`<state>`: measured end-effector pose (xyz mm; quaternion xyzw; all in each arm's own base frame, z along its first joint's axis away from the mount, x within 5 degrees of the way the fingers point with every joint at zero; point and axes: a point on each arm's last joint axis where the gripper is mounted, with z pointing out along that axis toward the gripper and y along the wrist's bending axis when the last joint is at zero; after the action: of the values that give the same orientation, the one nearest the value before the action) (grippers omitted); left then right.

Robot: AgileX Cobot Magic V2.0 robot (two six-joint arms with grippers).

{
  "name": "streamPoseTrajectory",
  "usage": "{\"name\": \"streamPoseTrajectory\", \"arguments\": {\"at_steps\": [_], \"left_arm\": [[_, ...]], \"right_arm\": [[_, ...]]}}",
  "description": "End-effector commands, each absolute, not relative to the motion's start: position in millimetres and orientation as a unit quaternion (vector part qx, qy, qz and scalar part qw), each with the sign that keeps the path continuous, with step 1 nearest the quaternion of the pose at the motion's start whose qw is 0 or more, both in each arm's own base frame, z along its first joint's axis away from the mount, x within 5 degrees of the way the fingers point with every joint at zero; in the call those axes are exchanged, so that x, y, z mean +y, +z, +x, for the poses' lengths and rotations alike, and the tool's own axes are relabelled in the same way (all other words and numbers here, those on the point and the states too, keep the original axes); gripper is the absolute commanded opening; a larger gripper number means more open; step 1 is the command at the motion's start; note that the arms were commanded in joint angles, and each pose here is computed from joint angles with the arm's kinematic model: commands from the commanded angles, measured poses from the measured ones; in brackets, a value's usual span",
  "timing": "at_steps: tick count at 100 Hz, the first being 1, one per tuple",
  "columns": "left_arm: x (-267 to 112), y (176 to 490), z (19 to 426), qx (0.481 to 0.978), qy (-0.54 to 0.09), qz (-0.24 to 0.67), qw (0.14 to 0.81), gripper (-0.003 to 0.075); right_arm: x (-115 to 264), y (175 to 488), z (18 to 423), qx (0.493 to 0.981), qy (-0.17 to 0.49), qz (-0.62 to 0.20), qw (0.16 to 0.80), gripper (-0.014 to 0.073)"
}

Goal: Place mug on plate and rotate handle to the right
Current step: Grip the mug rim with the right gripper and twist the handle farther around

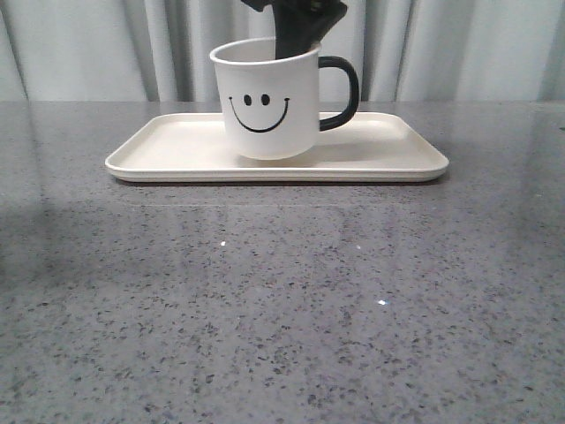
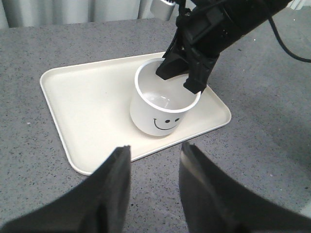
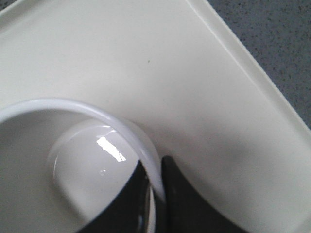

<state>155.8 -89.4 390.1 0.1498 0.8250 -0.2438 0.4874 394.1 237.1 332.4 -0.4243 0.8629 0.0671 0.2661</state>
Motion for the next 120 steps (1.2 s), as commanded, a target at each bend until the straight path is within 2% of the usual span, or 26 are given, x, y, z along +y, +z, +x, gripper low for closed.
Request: {"name": "streamPoseTrajectory", "arguments": {"at_steps": [1,56,66,78,84,106,120], "left_arm": [[-89,406,155,0.798,-0.264,0.134,0.525,0.0239],[-89,406,155,0.798,-0.264,0.134,0.525,0.0239],[-89,406,155,0.798,-0.264,0.134,0.525,0.0239],[-89,406,155,0.798,-0.264,0.134,0.525,0.0239],[-89,406,155,0.798,-0.264,0.134,0.525,0.0239],[-89,406,155,0.798,-0.264,0.134,0.525,0.0239],[-89,408,155,0.794,-0.261,0.134,0.533,0.0239]], "right_arm": [[230,373,384,0.83,0.062,-0.447,0.328,-0.0064],[237,365,391,0.822,0.077,-0.449,0.341,-0.0063],[237,365,391,0.822,0.078,-0.449,0.342,0.0],[237,365,391,0.82,0.076,-0.452,0.343,0.0167],[238,365,392,0.819,0.075,-0.452,0.345,0.0221],[236,369,391,0.816,0.07,-0.451,0.355,0.0237],[230,384,385,0.815,0.066,-0.442,0.369,0.0237]]}}
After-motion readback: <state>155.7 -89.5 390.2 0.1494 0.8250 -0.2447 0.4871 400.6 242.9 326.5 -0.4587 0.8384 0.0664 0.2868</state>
